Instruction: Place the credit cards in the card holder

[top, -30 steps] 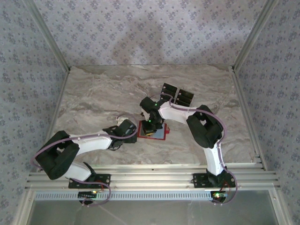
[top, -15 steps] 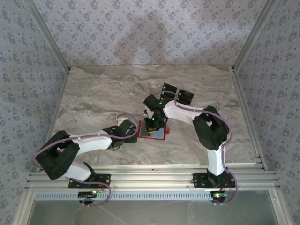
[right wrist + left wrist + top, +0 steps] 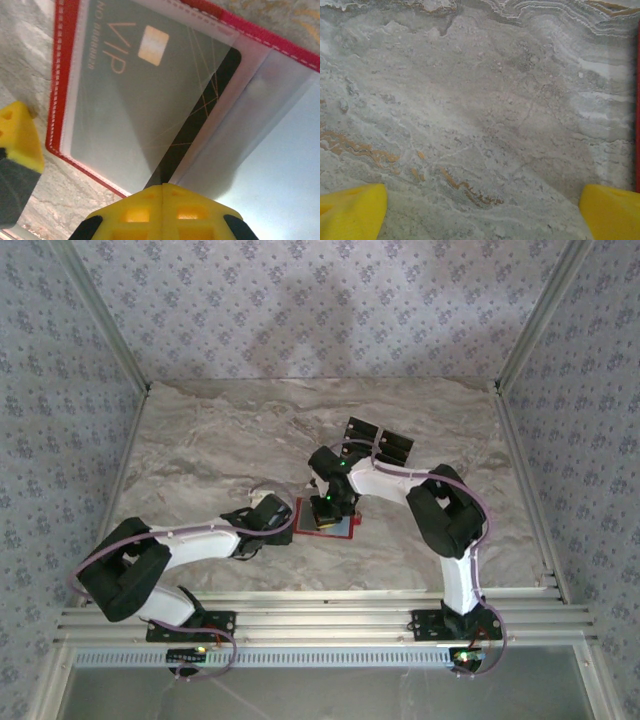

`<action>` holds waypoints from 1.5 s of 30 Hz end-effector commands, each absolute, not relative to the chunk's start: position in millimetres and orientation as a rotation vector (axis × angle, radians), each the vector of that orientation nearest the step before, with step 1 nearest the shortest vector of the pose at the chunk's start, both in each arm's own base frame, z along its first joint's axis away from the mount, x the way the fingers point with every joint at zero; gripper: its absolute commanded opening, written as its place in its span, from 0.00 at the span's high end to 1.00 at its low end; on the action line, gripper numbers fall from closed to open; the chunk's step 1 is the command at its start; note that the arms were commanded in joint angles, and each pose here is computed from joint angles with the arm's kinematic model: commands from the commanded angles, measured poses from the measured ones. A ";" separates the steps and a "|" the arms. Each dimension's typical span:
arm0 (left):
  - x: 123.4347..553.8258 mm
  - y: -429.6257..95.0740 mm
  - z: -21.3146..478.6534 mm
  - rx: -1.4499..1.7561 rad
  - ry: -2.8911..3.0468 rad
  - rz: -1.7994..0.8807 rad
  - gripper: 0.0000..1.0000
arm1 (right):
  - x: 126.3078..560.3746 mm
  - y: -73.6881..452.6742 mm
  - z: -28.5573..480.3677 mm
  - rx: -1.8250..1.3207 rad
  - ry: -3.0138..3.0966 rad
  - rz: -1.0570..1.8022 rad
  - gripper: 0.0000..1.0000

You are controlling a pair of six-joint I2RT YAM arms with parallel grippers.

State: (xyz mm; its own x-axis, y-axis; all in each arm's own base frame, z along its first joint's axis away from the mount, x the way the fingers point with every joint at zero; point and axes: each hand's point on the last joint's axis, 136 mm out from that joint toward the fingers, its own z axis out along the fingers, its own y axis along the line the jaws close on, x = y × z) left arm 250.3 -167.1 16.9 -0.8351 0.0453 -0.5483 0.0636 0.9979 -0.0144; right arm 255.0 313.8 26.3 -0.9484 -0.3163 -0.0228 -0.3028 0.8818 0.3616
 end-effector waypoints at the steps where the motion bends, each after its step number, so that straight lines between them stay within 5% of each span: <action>1: 245.1 -180.0 -0.6 0.109 2.608 -0.109 0.00 | 257.7 315.4 19.0 0.495 -3.007 -0.540 0.93; 35: 238.9 -182.8 0.8 0.097 2.598 -0.148 0.00 | 267.5 350.3 48.7 0.415 -2.987 -0.851 0.92; 45: 246.4 -166.2 51.6 0.028 2.477 -0.142 0.00 | 278.5 302.9 74.7 0.330 -3.115 -0.824 0.67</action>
